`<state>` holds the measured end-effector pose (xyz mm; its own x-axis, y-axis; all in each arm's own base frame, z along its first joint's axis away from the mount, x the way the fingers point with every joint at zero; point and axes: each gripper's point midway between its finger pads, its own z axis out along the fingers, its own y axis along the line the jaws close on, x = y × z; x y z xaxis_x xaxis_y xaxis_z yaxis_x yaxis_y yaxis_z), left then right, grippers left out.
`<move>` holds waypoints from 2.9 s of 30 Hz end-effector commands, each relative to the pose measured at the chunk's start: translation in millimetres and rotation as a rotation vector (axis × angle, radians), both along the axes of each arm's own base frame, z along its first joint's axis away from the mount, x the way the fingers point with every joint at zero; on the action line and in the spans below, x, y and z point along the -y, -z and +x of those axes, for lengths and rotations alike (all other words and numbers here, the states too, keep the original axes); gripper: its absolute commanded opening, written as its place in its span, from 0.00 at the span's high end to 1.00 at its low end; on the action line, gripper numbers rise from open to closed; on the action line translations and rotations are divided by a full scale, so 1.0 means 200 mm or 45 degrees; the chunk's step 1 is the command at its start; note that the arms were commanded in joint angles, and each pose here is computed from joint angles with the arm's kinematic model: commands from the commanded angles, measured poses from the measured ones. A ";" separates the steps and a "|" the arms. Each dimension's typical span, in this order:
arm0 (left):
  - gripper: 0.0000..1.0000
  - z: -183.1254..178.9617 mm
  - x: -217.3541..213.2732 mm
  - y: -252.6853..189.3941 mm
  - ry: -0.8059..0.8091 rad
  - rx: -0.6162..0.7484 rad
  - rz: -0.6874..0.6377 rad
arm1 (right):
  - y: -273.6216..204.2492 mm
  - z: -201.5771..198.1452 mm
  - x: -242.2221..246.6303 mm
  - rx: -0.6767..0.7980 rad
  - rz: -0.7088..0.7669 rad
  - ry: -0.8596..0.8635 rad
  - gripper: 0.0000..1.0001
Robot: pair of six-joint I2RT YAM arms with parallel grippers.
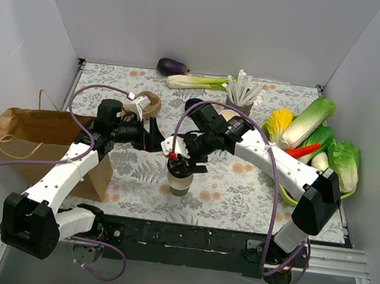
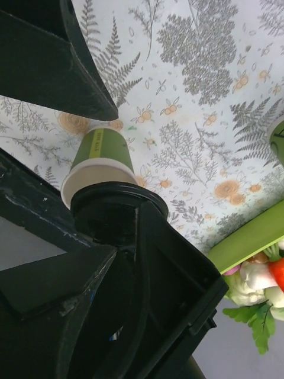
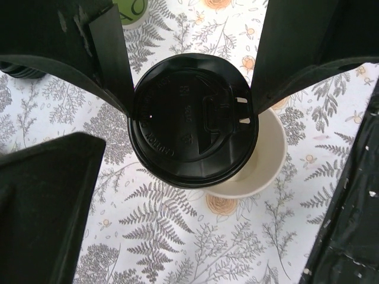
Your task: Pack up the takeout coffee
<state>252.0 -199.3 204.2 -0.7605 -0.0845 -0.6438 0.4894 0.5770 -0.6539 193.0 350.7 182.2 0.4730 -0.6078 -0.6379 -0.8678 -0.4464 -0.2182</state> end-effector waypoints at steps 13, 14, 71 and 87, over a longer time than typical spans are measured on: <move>0.14 -0.14 0.04 0.09 0.089 -0.140 -0.112 | 0.06 -0.12 0.00 -0.236 -0.030 -0.005 0.26; 0.14 -0.14 0.04 0.09 0.091 -0.144 -0.115 | 0.07 -0.13 0.00 -0.238 -0.035 -0.003 0.26; 0.18 -0.12 0.05 0.22 0.128 -0.287 0.034 | 0.15 -0.03 0.00 -0.254 -0.060 0.117 0.25; 0.19 -0.19 0.06 0.24 0.119 -0.389 -0.038 | 0.18 -0.04 0.00 -0.282 -0.083 0.128 0.23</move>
<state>225.0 -209.7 155.6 -0.9110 -0.0132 -0.4122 0.3392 0.5445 -0.7671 179.4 345.3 145.6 0.2719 -0.6896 -0.6712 -0.9249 -0.3799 0.0157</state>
